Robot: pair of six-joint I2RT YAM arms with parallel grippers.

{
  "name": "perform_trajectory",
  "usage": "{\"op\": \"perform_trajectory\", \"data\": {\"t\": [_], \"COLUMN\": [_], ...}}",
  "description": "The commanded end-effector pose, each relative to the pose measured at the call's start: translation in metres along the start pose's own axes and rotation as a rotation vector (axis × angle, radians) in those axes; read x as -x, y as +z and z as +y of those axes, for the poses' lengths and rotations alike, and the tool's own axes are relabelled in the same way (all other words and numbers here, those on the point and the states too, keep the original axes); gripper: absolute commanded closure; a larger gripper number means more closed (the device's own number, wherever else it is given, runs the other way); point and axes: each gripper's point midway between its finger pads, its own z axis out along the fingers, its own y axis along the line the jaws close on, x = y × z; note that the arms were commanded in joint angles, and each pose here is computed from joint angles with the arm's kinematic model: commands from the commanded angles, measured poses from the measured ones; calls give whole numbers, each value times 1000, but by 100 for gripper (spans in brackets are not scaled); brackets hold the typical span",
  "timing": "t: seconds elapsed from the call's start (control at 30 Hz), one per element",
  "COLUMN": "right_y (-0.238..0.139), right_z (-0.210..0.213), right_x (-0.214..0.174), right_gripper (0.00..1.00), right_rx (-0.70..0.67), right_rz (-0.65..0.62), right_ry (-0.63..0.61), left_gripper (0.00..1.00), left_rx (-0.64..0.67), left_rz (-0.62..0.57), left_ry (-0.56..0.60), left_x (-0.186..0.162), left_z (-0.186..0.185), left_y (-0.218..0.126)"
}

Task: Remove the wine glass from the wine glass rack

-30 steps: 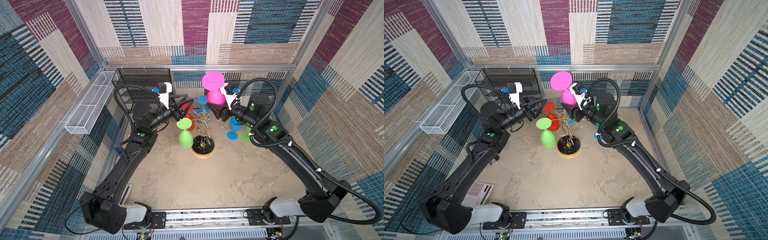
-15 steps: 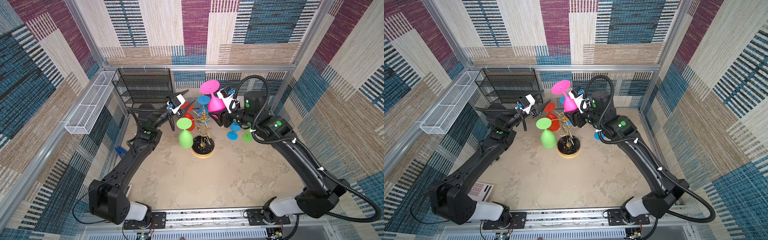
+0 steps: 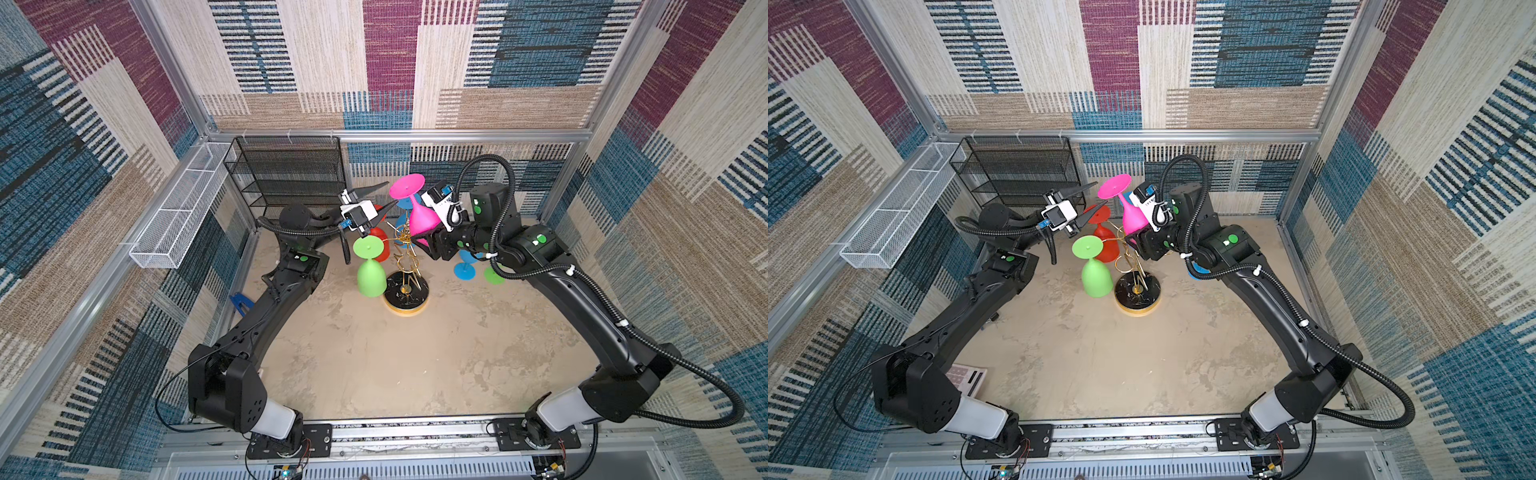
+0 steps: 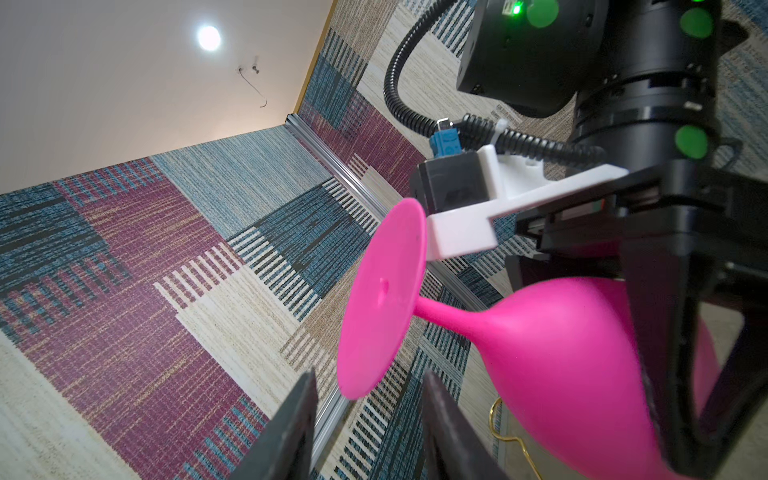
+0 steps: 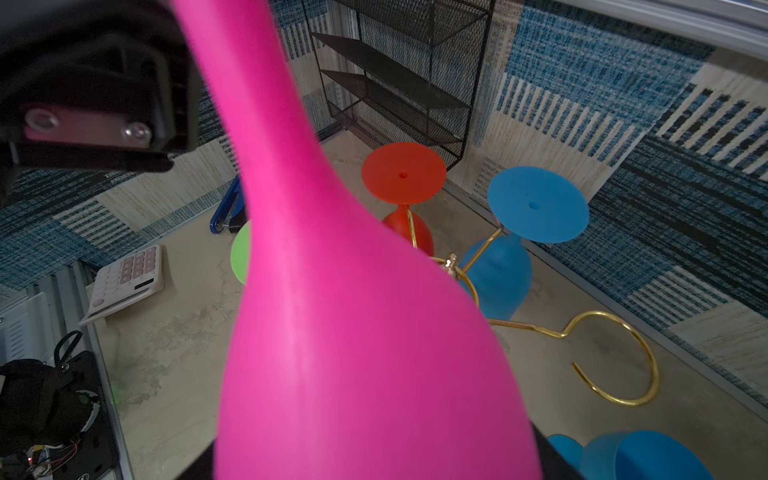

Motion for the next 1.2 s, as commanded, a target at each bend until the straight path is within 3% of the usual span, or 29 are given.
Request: {"op": "perform_trajectory", "data": {"t": [0.0, 0.47, 0.7, 0.8, 1.03, 1.17], "right_y": [3, 15, 12, 8, -9, -26], "right_z": [7, 11, 14, 17, 22, 19], "right_x": [4, -7, -8, -4, 14, 27], "right_gripper": [60, 60, 56, 45, 10, 0], "right_rx": [42, 76, 88, 99, 108, 103], "right_rz": [-7, 42, 40, 16, -87, -168], "right_ry": [6, 28, 35, 44, 76, 103], "left_gripper": [58, 76, 93, 100, 100, 100], "left_rx": [-30, -83, -55, -35, 29, 65], "left_rz": [-55, -71, -60, -54, -18, 21], "left_ry": [66, 49, 52, 44, -35, -129], "left_x": [13, 8, 6, 4, 0, -8], "left_z": [-2, -12, -6, -2, 12, 21], "left_y": [1, 3, 5, 6, 5, 3]}}
